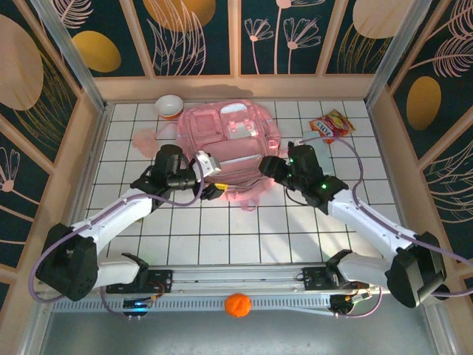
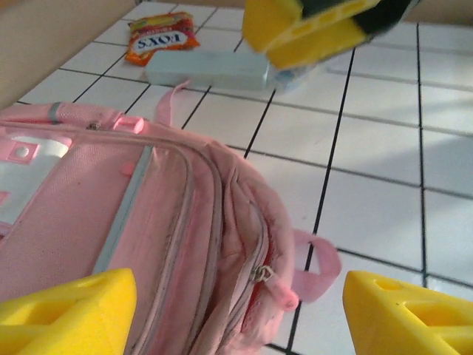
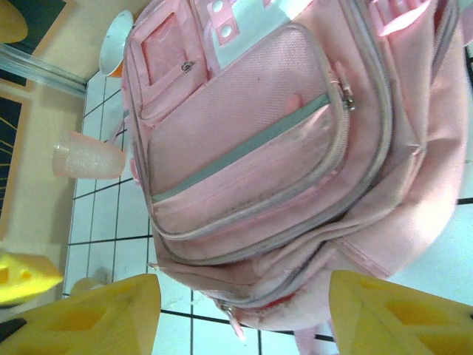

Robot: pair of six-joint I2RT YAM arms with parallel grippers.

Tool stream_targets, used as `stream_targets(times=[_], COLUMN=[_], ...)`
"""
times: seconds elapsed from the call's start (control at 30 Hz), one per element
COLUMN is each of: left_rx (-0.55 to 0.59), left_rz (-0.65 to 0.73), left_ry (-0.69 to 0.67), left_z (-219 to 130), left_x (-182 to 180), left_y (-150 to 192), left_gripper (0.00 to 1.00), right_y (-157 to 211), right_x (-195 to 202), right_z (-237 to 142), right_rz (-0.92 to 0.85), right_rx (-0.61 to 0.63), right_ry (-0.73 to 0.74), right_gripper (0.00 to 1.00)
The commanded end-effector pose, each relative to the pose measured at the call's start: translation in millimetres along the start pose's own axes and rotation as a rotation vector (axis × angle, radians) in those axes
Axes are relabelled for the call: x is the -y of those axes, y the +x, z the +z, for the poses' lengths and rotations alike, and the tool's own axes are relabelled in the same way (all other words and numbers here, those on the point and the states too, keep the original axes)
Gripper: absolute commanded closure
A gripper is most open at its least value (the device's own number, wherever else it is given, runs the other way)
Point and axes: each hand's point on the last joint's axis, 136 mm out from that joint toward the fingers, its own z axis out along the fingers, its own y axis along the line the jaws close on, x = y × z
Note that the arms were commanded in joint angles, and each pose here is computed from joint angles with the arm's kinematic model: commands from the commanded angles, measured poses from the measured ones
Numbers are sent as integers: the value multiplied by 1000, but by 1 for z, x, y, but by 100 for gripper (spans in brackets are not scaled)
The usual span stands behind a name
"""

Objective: Pack the student bag

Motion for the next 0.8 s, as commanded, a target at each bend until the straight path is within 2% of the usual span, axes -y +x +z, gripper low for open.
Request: stream_targets(times=[0.0,0.4,0.5,0.6,0.67,0.73,0.77], left_rx=[-163,-280,-298,-321,-317,-256,-224], left_rz=[146,180,171,172,158,135,129], left_ry=[-3,35,44,18,7,5,9], left_z=[10,51,57,60,59,55,52], left_x=[-9,-32,-33,-38,-40,-38,-35], left_y=[35,74,83,92,89,69,61], left_gripper=[26,30,34,49,69,91,97], right_y=[-2,11,12,11,11,11,9], right_x=[7,-3,-5,-6,-6,-6,-9], right_z=[-8,-6,-5,-5,-7,-8,-9], right_rz=[-30,-69,-82,-89,-95,-89,-78], right_rx=[42,24,22,29,32,31,35], right_ry=[2,-56,-55,-54,-54,-55,-63], right_gripper=[39,40,40,40,41,41,41])
